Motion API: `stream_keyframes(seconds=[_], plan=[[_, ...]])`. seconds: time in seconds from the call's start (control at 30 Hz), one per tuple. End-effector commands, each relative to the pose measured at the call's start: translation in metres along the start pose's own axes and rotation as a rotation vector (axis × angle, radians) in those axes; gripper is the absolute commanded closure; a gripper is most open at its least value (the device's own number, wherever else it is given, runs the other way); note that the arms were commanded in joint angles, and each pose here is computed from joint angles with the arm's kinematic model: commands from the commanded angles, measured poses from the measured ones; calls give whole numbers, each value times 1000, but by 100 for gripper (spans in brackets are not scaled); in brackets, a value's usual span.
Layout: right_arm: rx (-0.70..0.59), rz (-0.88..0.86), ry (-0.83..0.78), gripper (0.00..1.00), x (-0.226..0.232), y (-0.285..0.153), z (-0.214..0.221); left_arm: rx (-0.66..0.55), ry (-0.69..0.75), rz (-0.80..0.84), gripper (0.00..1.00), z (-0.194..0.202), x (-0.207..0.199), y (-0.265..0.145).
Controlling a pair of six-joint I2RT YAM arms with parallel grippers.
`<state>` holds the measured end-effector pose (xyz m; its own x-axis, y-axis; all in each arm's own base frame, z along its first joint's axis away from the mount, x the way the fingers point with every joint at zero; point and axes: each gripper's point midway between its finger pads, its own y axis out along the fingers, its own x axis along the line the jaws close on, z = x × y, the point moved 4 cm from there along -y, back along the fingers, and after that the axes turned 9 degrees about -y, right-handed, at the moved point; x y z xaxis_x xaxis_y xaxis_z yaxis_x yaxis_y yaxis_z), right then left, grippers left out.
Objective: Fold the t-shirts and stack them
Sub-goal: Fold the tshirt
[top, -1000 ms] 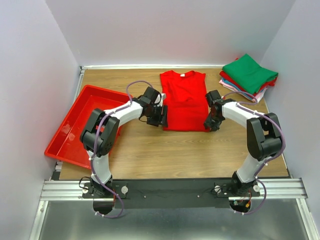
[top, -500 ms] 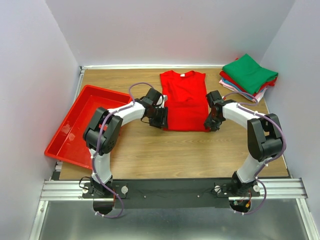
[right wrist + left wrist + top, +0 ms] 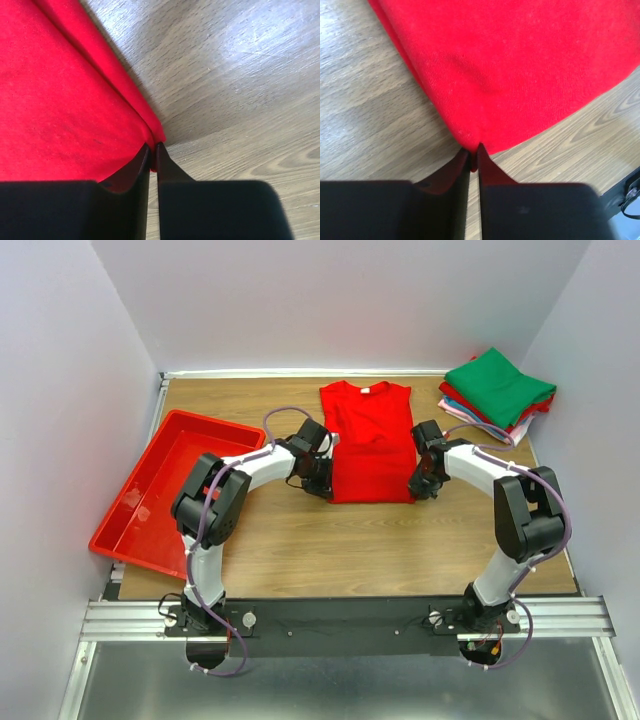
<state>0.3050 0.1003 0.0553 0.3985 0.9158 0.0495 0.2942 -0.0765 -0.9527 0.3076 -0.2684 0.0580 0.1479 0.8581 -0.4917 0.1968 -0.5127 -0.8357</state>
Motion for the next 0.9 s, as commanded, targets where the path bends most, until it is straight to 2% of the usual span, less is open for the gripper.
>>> stream_keyframes(seconds=[0.0,0.1,0.33,0.57,0.87], plan=[[43,42,-27,89,-6,10,9,120,0,-68,90,31,21,19],[44,36,-34,98,-6,8,10,131,9,-40,100,35,18,19],[9,30,-52,98,-14,-12,9,42,33,-39,100,19,5,-4],[-26,31,-73,99,-27,-46,10,12,52,-29,100,12,-10,-34],[-96,-40,-87,99,-36,-104,10,-21,66,39,100,26,-34,-85]])
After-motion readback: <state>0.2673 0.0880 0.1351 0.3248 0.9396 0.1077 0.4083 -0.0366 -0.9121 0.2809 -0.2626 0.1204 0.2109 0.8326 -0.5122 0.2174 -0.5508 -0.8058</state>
